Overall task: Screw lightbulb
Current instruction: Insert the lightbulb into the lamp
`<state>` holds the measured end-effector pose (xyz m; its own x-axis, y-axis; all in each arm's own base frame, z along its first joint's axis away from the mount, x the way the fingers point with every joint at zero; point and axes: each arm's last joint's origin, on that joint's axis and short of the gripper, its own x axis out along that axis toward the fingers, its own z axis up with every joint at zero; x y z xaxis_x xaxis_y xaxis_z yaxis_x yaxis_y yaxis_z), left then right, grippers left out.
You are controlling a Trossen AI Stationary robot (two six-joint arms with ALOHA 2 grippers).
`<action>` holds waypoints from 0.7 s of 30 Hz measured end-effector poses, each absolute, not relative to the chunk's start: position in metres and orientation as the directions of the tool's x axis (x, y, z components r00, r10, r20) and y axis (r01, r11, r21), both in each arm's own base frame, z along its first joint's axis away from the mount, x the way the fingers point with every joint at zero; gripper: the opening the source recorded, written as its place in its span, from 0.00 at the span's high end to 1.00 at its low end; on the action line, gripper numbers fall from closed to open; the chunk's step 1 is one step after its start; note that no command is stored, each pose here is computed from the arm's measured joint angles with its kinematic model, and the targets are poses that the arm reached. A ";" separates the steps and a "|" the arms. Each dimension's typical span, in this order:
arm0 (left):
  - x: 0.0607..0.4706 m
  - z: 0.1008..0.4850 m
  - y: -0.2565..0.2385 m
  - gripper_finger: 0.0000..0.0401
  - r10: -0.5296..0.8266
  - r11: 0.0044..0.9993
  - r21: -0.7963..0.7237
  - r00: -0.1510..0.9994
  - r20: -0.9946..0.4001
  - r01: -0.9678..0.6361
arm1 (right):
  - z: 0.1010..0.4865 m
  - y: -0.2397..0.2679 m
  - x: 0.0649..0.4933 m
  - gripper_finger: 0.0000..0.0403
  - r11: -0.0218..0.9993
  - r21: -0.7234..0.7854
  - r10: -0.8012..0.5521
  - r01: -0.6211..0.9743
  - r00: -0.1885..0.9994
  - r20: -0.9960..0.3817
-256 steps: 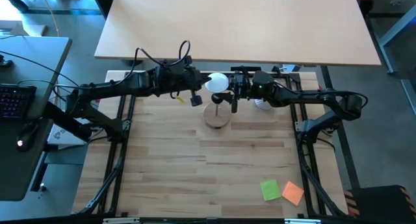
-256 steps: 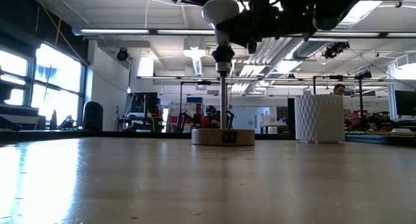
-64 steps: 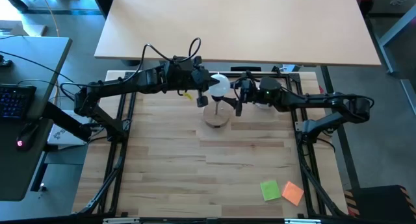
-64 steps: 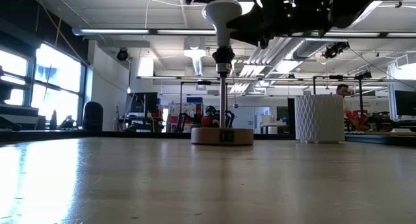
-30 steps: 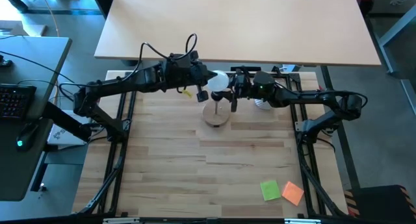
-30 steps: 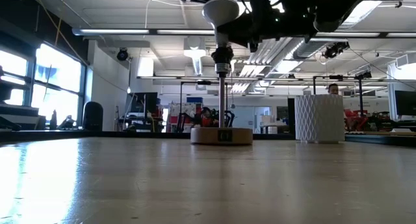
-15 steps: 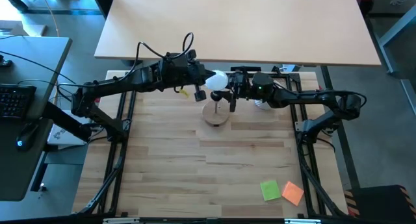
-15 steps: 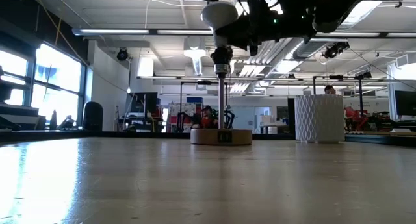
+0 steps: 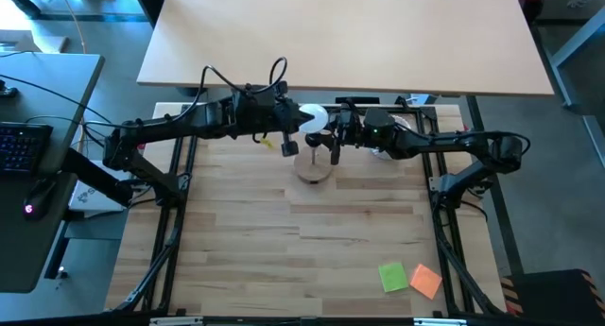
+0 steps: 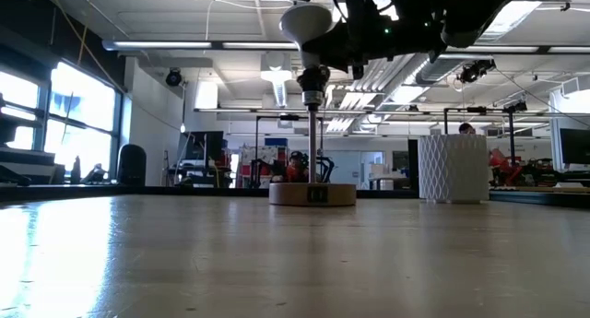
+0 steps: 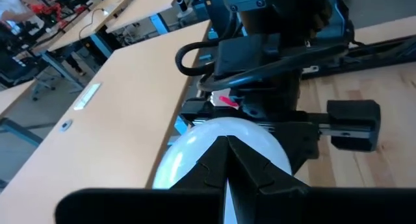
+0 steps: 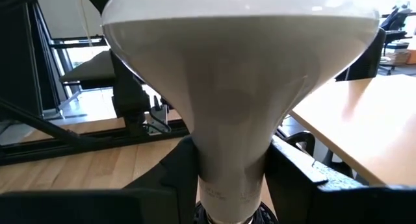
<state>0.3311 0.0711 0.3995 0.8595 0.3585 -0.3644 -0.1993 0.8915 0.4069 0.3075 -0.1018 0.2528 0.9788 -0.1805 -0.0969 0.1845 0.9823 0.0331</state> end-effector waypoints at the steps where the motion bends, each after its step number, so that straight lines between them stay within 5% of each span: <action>1: 0.331 0.399 0.071 1.00 0.357 0.893 0.402 0.860 -0.364 -0.201 | 0.253 -0.102 0.307 0.67 0.982 0.033 -0.181 0.185 0.979 -0.099; 21: 0.320 0.416 0.051 1.00 0.481 0.803 0.526 0.827 -0.292 -0.281 | 0.256 -0.099 0.306 0.67 0.976 0.030 -0.213 0.215 0.975 -0.068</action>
<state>0.3197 0.0506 0.4156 0.8268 0.4807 -0.2921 -0.2810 0.8029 0.5258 0.3064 -0.0994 0.2556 0.9747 -0.2129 -0.0678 0.2153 0.9761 0.0298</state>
